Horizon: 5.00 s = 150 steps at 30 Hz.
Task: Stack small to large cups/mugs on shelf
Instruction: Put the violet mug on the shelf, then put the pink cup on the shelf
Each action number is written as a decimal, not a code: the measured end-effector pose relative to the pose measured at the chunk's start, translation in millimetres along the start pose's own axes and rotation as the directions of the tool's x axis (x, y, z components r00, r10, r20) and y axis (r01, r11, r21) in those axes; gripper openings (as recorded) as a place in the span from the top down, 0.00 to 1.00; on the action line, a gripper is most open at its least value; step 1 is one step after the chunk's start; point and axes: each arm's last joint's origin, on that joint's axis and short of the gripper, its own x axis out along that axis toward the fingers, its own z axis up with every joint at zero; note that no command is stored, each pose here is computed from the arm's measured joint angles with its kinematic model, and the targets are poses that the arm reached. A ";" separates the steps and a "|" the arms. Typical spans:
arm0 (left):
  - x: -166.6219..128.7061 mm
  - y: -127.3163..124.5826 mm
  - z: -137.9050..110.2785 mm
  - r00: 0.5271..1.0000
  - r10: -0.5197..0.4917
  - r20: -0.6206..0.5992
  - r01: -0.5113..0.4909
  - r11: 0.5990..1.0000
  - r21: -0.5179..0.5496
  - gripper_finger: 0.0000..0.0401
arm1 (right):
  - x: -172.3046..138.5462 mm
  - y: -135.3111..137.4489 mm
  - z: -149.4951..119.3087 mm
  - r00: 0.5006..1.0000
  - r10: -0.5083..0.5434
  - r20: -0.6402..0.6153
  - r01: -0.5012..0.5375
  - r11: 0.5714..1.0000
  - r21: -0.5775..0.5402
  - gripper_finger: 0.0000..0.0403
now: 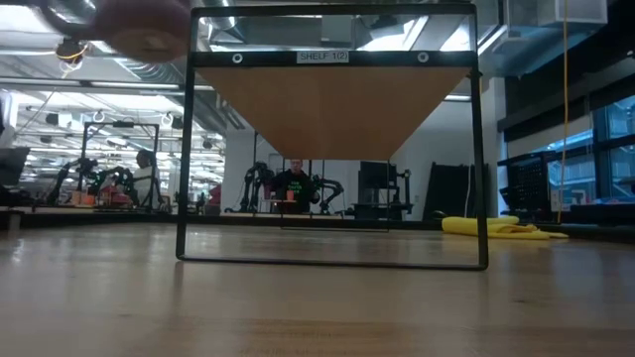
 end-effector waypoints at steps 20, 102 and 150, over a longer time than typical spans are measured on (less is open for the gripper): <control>33.8 27.1 119.7 0.998 -0.015 0.058 0.002 0.974 0.225 0.94 | 0.0 -0.8 0.4 1.000 -0.027 0.016 0.027 0.999 0.017 0.60; -6.5 77.0 123.5 0.957 0.069 0.281 -0.103 0.989 0.107 0.85 | -1.9 13.4 -21.3 0.996 -0.031 -0.085 0.040 0.993 0.111 0.60; -39.0 89.9 66.6 0.974 -0.093 0.209 0.068 0.990 0.123 0.85 | 16.8 81.8 -297.9 0.483 -0.116 -0.868 0.636 0.727 0.257 0.58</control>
